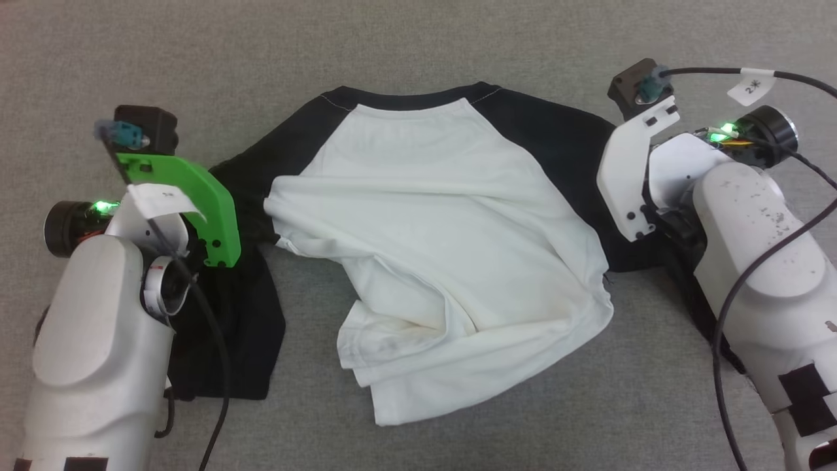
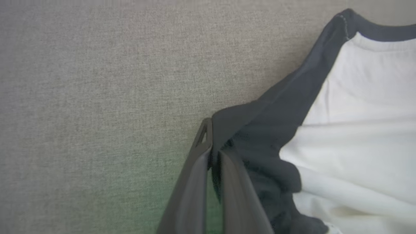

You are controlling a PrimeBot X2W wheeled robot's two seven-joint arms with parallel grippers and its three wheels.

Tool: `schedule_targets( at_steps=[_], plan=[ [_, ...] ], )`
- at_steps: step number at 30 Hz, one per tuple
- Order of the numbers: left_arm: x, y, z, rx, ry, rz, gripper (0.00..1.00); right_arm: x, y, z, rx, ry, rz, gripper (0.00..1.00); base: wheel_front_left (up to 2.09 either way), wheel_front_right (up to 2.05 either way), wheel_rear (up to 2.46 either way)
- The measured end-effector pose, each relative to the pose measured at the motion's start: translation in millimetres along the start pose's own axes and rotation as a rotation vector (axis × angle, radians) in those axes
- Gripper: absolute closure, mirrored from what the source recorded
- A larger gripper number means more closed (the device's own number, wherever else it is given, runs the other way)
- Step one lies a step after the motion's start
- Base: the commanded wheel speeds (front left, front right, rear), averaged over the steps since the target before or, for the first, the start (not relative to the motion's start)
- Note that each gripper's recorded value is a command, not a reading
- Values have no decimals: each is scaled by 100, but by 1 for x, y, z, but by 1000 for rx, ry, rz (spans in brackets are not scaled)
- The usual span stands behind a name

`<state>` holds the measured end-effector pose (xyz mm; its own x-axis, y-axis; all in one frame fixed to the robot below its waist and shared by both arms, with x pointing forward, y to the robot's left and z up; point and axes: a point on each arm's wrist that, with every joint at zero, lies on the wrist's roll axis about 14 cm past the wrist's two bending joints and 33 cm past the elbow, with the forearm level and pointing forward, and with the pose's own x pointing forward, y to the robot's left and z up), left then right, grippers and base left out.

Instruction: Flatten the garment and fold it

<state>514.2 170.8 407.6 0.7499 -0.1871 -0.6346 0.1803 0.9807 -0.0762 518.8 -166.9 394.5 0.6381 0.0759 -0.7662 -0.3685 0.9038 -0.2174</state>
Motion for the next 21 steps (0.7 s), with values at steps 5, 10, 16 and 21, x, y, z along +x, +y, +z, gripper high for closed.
schedule_targets(
  at_steps=[5, 10, 16, 21],
  plan=[
    [-9, -9, 38, -76, -125, -78, 100, -16, -21, 18, -2, -64, -41, 100, 0, 0, 0],
    [-24, -13, 102, -73, -296, -115, 100, -50, -61, 74, -21, -232, -134, 100, 0, 0, 0],
    [-40, -13, 180, -64, -498, -123, 100, -80, -92, 132, -71, -372, -224, 100, 0, 0, 0],
    [-50, -8, 239, -61, -660, -93, 100, -101, -112, 181, -95, -485, -287, 100, 0, 0, 0]
  ],
)
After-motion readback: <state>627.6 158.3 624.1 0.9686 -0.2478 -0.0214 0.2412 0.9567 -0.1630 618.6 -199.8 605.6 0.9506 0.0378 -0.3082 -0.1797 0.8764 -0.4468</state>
